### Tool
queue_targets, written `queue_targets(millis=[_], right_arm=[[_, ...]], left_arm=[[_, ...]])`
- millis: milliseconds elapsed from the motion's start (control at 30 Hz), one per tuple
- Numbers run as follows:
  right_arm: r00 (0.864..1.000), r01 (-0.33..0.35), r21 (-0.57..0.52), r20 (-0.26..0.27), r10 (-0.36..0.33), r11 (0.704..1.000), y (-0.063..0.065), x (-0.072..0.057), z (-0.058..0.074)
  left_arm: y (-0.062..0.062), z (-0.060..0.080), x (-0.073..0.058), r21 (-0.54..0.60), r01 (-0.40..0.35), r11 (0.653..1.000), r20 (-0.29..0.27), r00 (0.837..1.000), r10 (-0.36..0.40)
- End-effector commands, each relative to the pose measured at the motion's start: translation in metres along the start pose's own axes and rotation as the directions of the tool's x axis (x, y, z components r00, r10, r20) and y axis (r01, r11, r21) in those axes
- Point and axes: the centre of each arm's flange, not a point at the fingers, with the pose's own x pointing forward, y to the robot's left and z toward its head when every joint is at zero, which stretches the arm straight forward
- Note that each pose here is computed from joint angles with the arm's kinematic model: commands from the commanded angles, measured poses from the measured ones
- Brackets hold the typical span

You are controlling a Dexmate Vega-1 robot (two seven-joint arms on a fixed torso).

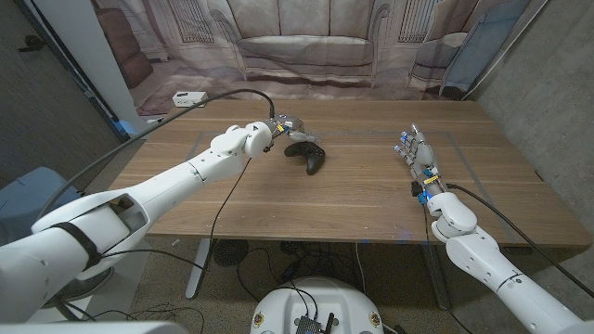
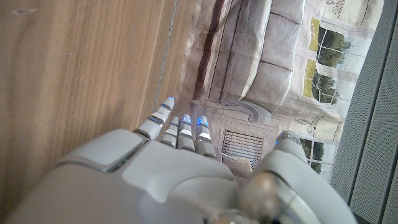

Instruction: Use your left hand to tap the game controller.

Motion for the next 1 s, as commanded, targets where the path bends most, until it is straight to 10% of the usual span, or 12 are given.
queue_targets(millis=[33,1000], right_arm=[[1.000,0.000,0.001,-0.001,0.000,1.000,-0.0001,0.0022,-0.0009],[1.000,0.002,0.002,0.003,-0.002,1.000,-0.0027,0.0034,0.0009]], left_arm=[[-0.0011,-0.0008,0.0027,-0.004,0.003,1.000,0.001,1.000,-0.003],[-0.0034,0.0022,0.0045,0.000,0.012,1.000,-0.003,1.000,-0.012]])
